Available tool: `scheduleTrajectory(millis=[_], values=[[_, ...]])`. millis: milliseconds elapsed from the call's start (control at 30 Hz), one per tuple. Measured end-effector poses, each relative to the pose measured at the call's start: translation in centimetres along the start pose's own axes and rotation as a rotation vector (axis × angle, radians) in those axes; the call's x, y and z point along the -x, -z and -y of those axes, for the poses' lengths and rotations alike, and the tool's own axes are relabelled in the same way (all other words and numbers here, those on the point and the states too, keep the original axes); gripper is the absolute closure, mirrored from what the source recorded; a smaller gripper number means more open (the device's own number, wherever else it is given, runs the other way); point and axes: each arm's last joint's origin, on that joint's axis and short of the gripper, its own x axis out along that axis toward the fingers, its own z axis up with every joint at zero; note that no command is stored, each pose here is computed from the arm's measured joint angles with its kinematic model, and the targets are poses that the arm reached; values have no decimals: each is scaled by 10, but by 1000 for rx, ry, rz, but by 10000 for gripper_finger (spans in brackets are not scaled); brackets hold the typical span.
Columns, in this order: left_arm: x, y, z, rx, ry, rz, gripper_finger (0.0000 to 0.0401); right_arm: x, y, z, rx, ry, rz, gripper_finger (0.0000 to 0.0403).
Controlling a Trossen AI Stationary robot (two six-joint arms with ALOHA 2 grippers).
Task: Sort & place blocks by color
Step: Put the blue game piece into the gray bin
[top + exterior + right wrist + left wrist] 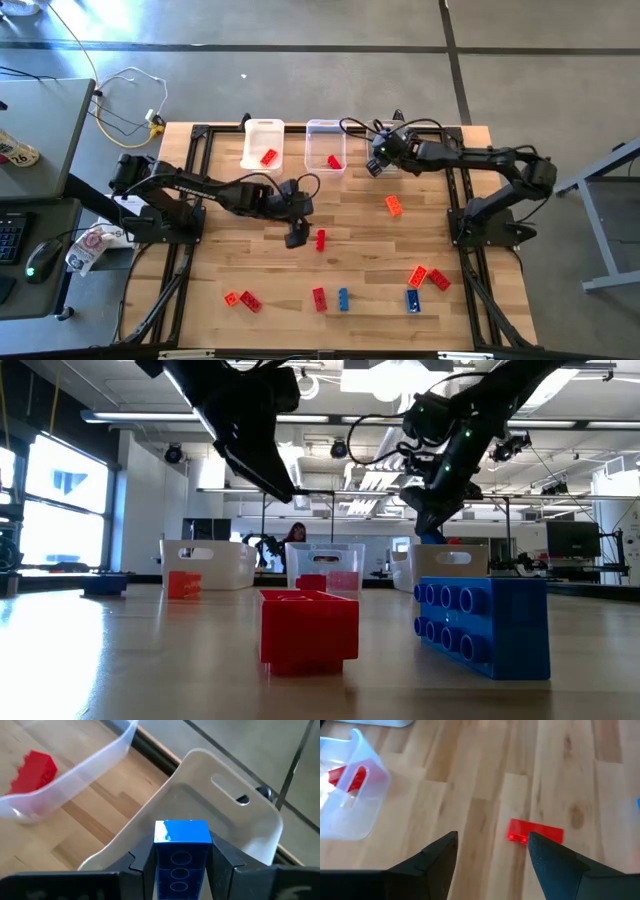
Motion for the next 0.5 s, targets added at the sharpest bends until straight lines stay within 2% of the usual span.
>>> scheduleTrajectory(millis=[333,500], values=[[5,4,21,-26,45,2,174,-19,6,2,-41,-12,-81,298],[8,12,30,-6,55,-56,174,-23,8,6,-102,-67,-118,298]])
